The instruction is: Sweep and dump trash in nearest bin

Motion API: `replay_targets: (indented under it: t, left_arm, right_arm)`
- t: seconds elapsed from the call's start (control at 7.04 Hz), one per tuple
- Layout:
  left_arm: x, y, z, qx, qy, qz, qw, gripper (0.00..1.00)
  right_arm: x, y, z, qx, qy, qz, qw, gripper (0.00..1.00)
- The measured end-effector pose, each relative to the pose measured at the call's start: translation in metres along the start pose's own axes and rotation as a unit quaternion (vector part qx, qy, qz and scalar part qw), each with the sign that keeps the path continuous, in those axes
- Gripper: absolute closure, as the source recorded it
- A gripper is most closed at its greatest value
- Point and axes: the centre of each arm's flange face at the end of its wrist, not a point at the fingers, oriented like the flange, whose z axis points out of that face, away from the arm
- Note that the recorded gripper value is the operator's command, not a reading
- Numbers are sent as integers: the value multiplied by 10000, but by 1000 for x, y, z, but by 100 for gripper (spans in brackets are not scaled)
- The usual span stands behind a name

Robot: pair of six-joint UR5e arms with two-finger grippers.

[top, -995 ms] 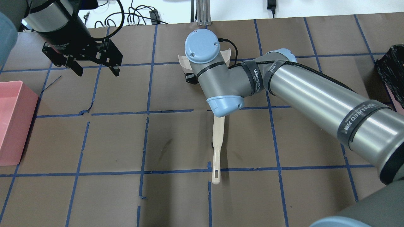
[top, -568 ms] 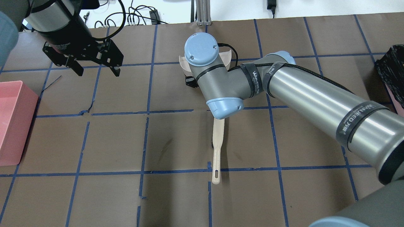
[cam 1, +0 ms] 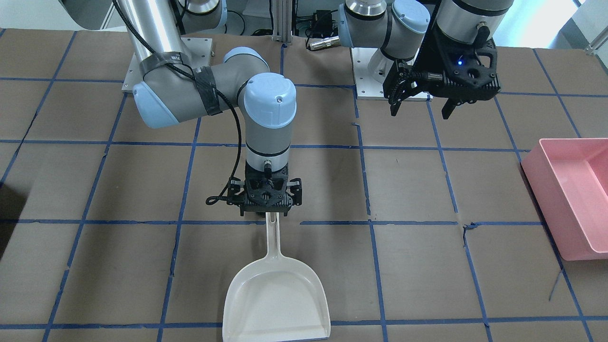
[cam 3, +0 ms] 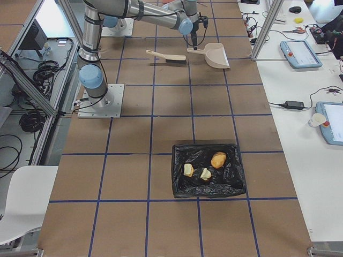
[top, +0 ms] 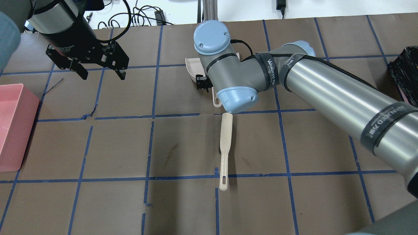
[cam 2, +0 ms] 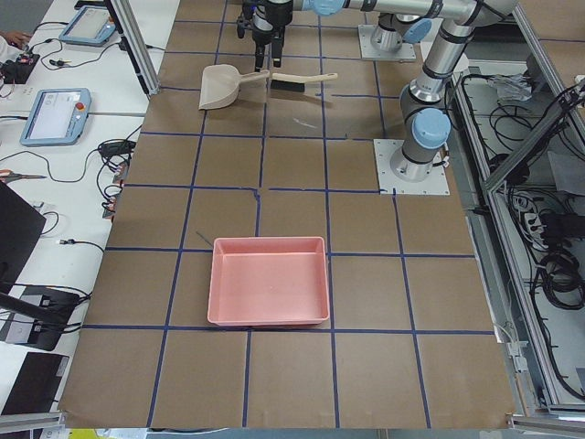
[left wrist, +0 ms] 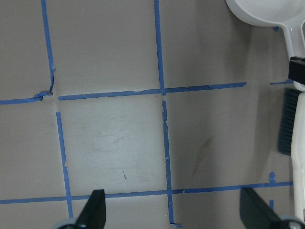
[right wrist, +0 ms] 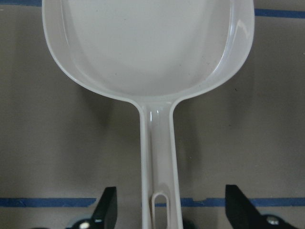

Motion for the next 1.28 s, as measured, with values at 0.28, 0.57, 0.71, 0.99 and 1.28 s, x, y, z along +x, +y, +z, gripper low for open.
replay_targets:
  t: [0.28, 0.57, 0.71, 0.99, 1.28]
  left_arm:
    - [0, 0, 0, 4, 1, -3, 10000, 1]
    - [-1, 0, -1, 13, -12, -1, 10000, 1]
    - [-1, 1, -2, 22, -24, -1, 10000, 1]
    - [-1, 3, -3, 22, -58, -40, 10000, 1]
    - [-3, 7, -5, -23, -71, -101, 9999, 1]
  right_arm:
    - [59, -22, -55, -429, 12, 250, 9988, 0]
    - [127, -18, -112, -782, -57, 717, 9943, 0]
    - [156, -10, -135, -888, -44, 919, 9918, 0]
    - [184, 7, -166, -1001, -43, 887, 9910, 0]
    - [191, 15, -179, -976, -89, 446, 9942, 0]
